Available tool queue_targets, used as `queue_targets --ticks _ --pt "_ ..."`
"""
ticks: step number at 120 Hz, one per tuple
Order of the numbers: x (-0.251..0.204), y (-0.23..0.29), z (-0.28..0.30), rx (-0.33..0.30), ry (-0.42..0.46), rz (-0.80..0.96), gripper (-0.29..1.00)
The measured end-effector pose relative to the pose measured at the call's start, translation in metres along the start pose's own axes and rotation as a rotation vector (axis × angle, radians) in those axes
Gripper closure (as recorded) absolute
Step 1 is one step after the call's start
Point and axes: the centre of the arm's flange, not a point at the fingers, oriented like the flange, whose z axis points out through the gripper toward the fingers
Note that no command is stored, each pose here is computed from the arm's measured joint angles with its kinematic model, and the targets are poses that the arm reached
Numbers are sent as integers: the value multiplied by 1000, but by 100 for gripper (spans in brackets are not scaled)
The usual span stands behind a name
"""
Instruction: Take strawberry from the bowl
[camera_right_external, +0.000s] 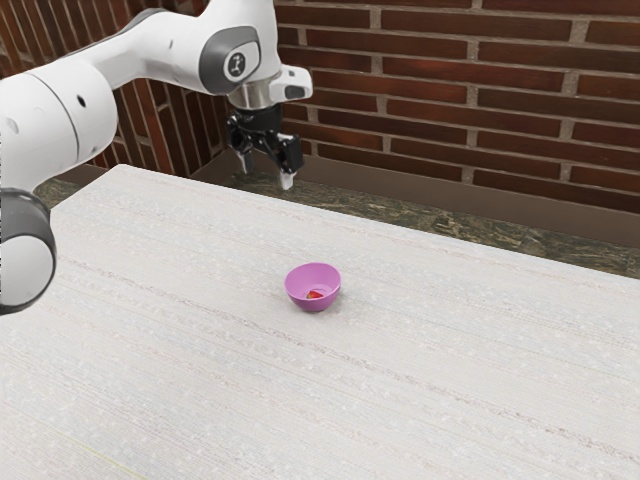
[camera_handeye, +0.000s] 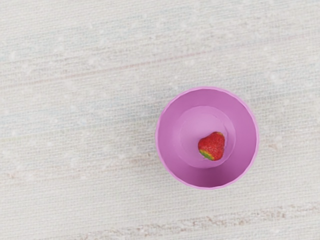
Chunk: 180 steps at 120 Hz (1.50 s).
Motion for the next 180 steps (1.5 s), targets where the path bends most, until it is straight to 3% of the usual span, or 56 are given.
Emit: queue_targets --ticks 24,53,80,120,180 --pt "-11 26 43 -11 -79 19 0" --pt "9 58 90 -30 -70 42 0" --pt "31 55 134 -44 -37 46 0" --pt "30 50 186 -56 -77 57 35" --pt "37 52 239 -75 -67 94 43"
